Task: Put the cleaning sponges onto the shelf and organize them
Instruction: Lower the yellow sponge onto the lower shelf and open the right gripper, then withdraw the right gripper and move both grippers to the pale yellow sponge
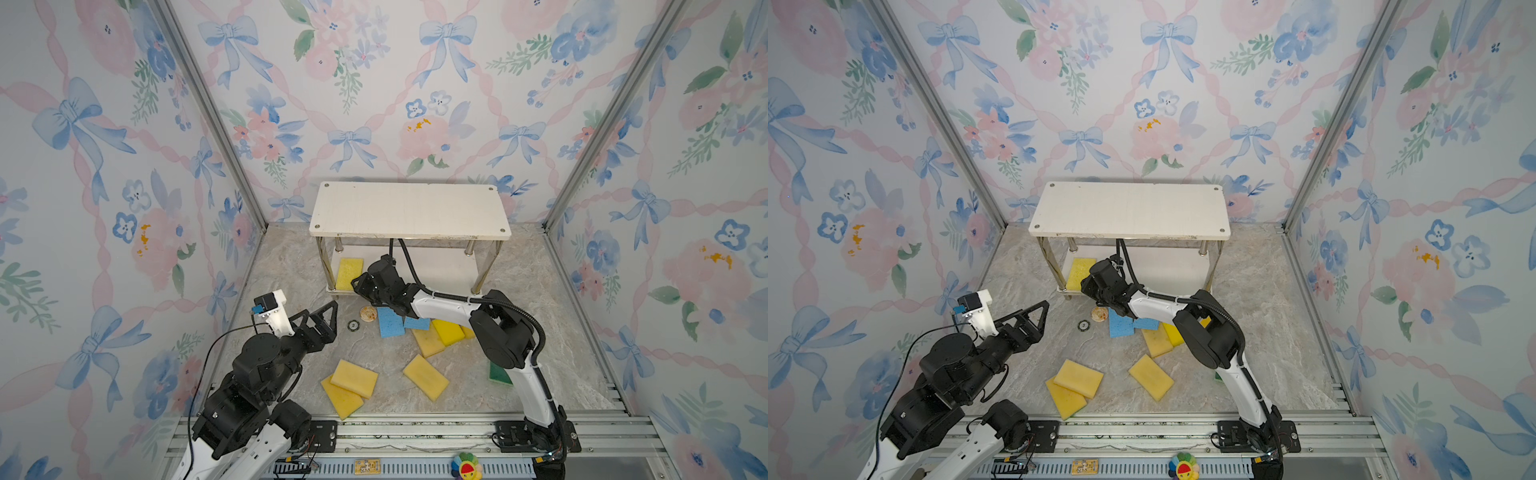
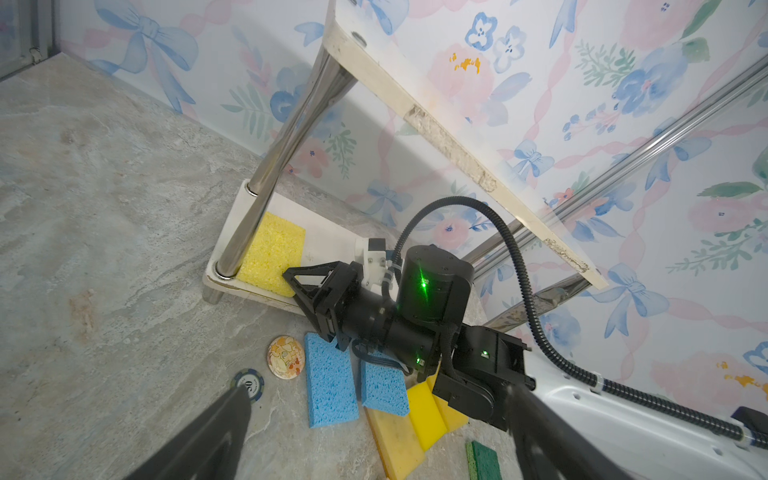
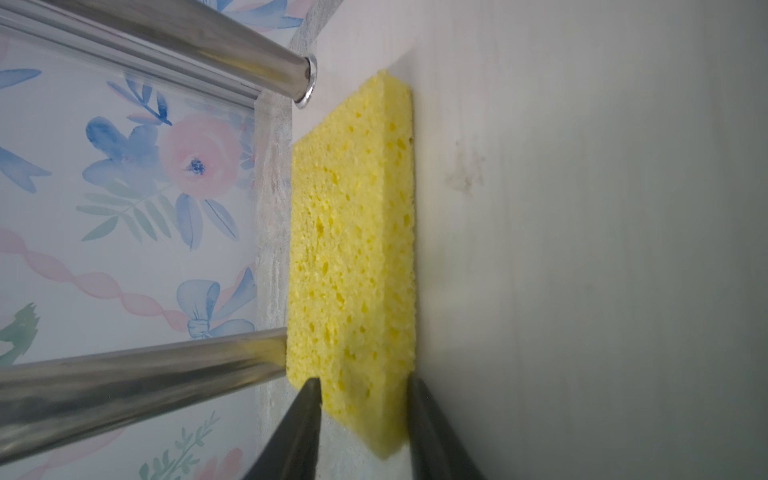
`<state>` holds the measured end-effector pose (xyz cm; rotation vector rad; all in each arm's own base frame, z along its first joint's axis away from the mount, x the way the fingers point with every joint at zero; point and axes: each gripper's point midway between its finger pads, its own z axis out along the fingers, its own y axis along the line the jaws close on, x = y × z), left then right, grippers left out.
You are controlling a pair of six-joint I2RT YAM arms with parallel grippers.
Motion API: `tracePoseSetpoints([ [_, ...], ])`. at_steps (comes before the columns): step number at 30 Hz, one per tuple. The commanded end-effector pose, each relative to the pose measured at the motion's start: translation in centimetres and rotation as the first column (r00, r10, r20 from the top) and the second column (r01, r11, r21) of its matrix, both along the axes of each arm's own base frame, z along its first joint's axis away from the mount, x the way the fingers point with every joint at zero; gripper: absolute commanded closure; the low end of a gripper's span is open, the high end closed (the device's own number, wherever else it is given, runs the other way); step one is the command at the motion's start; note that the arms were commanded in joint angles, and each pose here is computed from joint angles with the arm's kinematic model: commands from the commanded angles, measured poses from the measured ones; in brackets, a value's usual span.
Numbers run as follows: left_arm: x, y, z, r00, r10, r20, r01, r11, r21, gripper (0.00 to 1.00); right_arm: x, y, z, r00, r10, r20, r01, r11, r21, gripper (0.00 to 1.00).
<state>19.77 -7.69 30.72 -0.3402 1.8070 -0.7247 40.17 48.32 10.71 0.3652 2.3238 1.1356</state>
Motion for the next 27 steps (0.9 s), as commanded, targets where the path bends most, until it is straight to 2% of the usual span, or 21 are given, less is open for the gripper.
tracePoseSetpoints([
  [1, 0.1, 0.3, -0.1, 1.000, 0.016, -0.006, -0.016, 0.999, 0.034, 0.02, 0.1, -0.7, -0.9, 1.000, -0.006, -0.013, 0.005, 0.999, -0.045, 0.56],
  [7, 0.1, 0.4, 0.0, 1.000, 0.016, -0.002, -0.016, 0.999, 0.033, 0.02, -0.1, -1.6, -0.4, 1.000, -0.020, 0.002, 0.020, 0.998, -0.065, 0.49],
  [13, 0.0, 0.3, 0.1, 1.000, 0.010, -0.003, -0.010, 1.000, 0.026, 0.02, -0.8, -2.0, 0.2, 1.000, -0.013, 0.015, 0.014, 0.996, -0.083, 0.37],
  [21, -0.3, -0.1, 0.0, 1.000, -0.016, -0.008, 0.016, 1.000, -0.008, 0.02, -2.7, -3.0, 2.5, 0.998, 0.019, 0.056, -0.012, 0.993, -0.116, 0.35],
  [27, -0.8, -1.6, -0.3, 0.995, -0.098, -0.029, 0.097, 0.995, -0.037, 0.02, -7.0, -4.8, 4.5, 0.994, 0.081, 0.067, -0.069, 0.985, -0.157, 0.35],
])
